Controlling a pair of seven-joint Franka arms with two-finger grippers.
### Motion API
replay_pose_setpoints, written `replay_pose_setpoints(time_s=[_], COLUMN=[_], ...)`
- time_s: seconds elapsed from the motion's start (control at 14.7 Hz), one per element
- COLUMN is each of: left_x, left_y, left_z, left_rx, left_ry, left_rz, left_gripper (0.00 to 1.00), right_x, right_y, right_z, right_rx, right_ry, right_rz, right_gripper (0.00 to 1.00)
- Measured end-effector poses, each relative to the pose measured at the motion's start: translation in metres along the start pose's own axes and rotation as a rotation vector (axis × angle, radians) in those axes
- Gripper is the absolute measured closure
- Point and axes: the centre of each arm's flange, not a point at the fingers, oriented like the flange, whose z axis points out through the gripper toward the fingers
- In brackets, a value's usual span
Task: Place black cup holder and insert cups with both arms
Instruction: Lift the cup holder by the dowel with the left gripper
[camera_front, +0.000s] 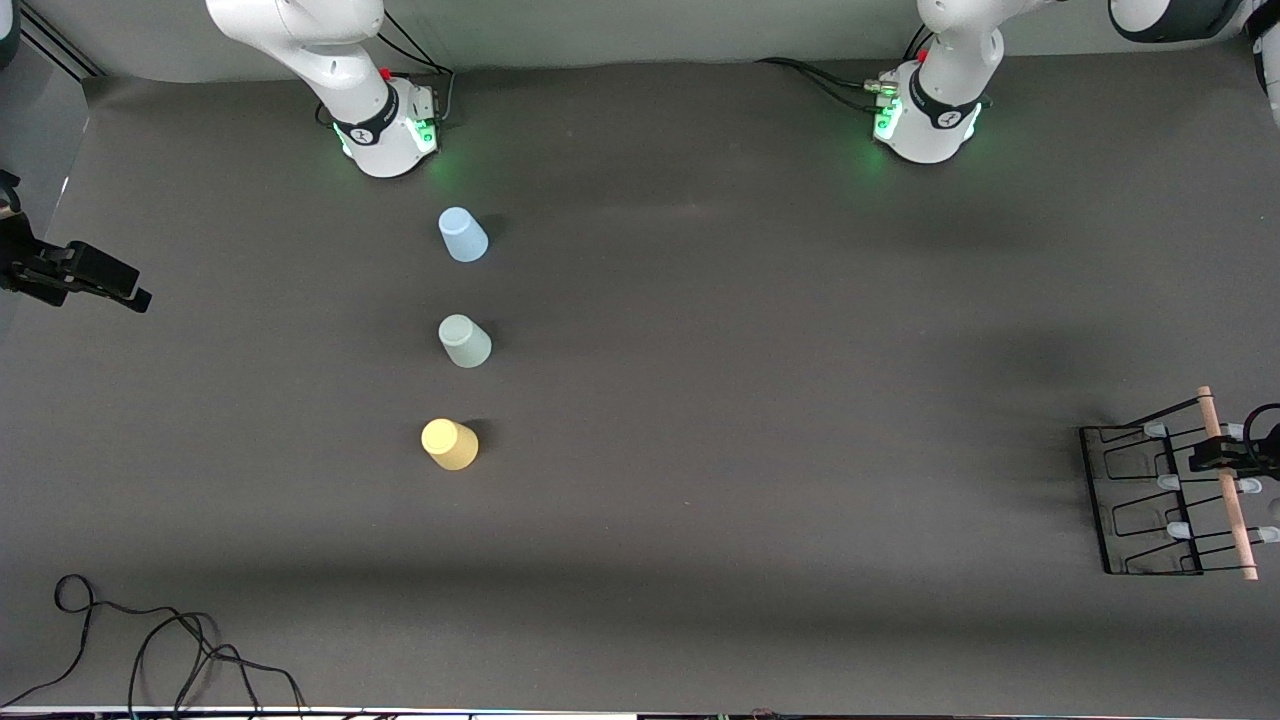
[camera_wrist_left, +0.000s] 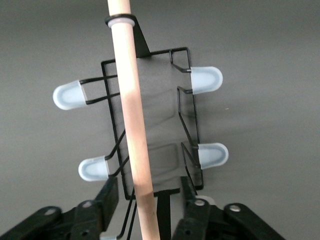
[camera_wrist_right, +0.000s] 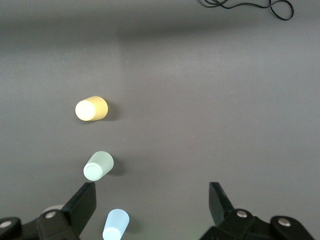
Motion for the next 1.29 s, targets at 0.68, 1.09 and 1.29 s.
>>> replay_pose_setpoints(time_s=[0.68,1.09,1.29], left_x=[0.007,0.013,0.018], left_y=[0.0,0.003,0.013], left_z=[0.003,-0.006,-0.025], left_rx=[-0.02,-0.015,-0.025], left_ry=[0.025,0.047,0.049], left_rz=[-0.009,-0.006,-0.038], left_gripper=[0.65,0.84,0.84], right_x=[0.0,0.0,0.0], right_y=[0.0,0.0,0.0], right_z=[0.0,0.0,0.0], right_rx=[0.0,0.0,0.0], right_ry=[0.0,-0.001,-0.001], right_rz=[0.0,-0.001,-0.001], right_gripper=[0.0,0.0,0.0])
